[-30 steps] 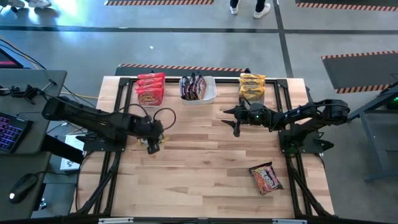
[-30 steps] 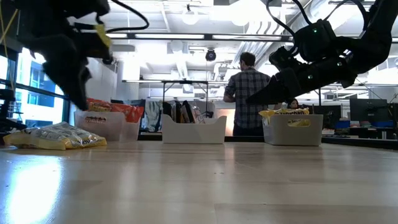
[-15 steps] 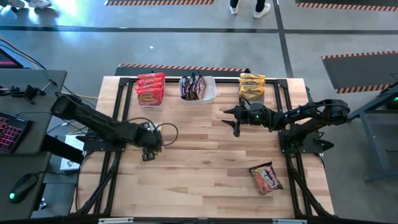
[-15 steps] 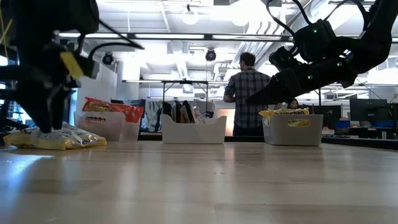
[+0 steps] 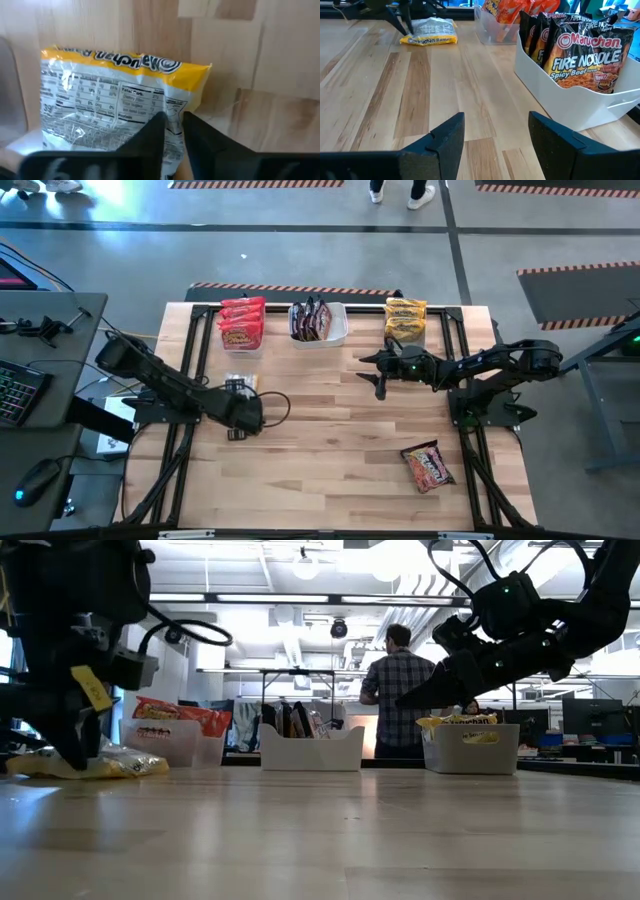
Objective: Sort Maruchan noodles
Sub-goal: Put the yellow noodle pack into the gray bin
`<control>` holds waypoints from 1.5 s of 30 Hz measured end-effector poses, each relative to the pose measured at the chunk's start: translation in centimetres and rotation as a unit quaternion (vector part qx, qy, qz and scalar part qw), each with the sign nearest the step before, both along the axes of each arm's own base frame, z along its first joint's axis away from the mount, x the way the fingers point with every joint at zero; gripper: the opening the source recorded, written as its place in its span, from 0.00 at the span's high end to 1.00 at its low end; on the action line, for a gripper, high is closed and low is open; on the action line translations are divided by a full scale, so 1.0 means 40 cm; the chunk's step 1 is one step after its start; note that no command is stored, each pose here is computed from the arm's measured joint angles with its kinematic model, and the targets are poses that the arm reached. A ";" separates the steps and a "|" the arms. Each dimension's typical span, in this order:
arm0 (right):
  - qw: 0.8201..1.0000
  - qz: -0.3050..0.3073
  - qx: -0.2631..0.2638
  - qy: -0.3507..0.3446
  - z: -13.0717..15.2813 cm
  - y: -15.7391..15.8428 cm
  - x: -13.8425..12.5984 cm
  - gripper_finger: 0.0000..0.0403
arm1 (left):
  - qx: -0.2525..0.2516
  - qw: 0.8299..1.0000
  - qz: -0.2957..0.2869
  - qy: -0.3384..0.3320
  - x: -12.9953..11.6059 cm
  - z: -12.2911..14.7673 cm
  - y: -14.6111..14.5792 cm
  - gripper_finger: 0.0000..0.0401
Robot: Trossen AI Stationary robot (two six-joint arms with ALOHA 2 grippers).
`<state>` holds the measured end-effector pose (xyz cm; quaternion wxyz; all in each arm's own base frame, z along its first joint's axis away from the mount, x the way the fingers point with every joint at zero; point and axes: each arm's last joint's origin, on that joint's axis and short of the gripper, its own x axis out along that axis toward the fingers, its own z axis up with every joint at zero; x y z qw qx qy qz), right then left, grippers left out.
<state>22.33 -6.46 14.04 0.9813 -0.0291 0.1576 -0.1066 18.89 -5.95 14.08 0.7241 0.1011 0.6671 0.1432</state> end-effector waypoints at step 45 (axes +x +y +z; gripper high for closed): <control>0.997 0.023 0.044 0.052 -0.044 0.004 0.124 0.43 | -0.062 0.979 0.191 -0.031 0.057 0.080 0.000 0.72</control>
